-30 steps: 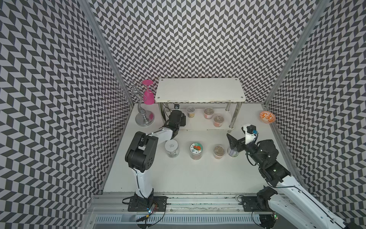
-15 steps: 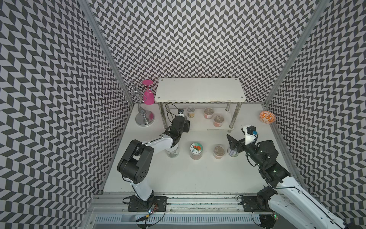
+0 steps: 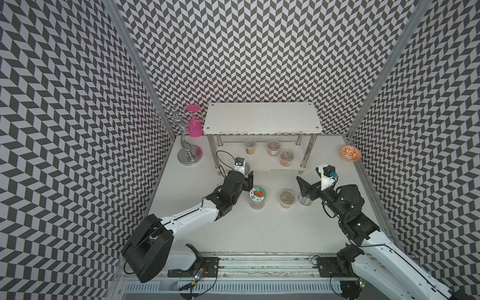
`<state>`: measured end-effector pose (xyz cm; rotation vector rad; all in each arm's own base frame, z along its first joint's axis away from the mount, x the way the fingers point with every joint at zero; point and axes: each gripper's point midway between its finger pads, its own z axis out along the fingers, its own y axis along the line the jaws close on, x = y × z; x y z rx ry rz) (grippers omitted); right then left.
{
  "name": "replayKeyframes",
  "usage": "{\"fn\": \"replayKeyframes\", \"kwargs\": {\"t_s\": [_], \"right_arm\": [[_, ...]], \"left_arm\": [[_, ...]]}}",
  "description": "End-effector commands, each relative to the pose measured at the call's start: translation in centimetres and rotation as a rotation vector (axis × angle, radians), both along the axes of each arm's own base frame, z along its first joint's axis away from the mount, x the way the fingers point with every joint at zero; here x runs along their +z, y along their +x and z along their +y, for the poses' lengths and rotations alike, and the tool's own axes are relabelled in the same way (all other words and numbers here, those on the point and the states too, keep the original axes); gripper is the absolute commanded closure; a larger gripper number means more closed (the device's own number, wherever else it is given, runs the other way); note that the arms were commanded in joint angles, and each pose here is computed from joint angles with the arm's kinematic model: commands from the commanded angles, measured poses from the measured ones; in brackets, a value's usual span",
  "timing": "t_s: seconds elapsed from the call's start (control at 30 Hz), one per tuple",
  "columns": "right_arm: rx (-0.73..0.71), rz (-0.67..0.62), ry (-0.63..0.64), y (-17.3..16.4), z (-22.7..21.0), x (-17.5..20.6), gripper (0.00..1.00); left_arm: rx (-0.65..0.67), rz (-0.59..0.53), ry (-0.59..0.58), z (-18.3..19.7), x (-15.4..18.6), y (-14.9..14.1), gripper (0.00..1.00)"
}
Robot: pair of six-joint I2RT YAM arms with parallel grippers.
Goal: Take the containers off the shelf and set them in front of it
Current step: Place the container at the center of the board.
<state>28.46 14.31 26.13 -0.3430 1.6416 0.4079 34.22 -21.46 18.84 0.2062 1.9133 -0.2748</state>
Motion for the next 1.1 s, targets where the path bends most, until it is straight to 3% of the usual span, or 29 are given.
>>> {"fn": "replayKeyframes", "kwargs": {"t_s": [0.0, 0.53, 1.07], "right_arm": [[0.018, -0.039, 0.028, 0.2, 0.4, 0.8, 0.0], [0.113, -0.066, 0.037, -0.5, 1.8, 1.3, 0.0], [0.139, -0.062, 0.034, -1.2, 2.0, 1.0, 0.0]], "left_arm": [[0.032, -0.039, -0.019, 0.8, 0.5, -1.4, 0.33], [-0.045, 0.048, -0.033, 1.2, -4.7, -9.2, 0.33], [-0.042, 0.104, -0.027, 1.3, -8.7, -12.8, 0.32]]}}
